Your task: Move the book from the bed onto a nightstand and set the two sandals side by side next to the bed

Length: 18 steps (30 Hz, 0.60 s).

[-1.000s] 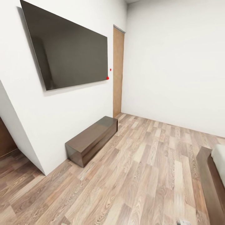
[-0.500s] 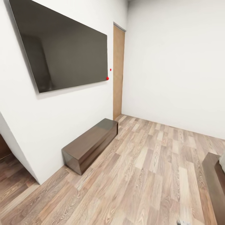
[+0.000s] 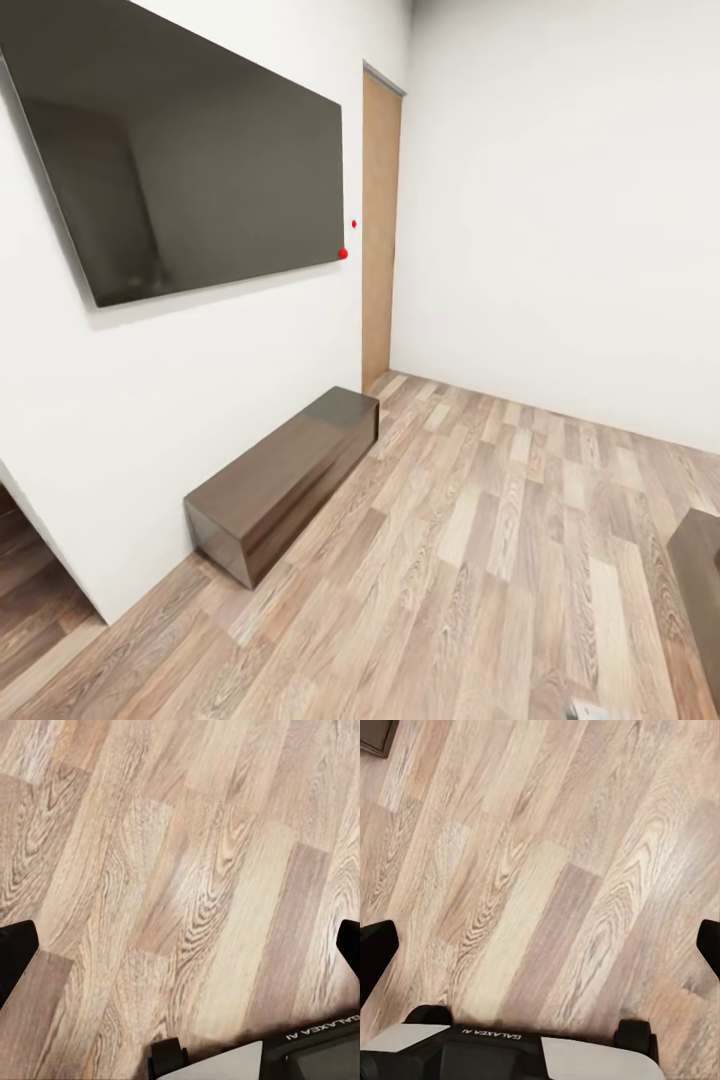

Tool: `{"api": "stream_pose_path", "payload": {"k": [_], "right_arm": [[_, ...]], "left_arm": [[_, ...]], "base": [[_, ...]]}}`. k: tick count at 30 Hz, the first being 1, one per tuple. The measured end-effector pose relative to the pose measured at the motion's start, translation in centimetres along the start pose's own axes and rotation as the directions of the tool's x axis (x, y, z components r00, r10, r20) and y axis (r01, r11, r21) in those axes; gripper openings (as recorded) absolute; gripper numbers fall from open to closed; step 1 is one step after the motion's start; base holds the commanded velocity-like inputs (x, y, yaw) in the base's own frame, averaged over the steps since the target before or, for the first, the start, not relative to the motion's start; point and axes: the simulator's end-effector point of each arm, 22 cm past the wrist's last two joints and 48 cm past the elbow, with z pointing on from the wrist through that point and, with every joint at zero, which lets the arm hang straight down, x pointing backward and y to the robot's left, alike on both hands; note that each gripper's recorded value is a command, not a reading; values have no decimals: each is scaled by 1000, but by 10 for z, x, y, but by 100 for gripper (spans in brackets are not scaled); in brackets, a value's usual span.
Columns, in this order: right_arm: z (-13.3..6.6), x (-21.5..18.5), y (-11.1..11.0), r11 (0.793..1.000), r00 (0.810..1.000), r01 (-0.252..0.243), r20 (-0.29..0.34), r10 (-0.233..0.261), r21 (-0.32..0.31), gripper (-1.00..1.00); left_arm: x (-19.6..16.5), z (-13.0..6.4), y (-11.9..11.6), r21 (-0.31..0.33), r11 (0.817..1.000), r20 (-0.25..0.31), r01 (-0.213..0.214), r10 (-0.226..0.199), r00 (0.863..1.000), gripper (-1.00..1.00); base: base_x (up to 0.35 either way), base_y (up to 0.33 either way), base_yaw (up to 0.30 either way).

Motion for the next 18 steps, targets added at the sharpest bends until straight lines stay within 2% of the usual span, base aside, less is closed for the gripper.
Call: {"api": "stream_pose_path", "payload": {"k": [18], "right_arm": [[0,0,0,1000,1000,0,0,0,0,100]], "left_arm": [[0,0,-1,1,1000,0,-1,1,1000,100]], "base": [[334,0,0]]}}
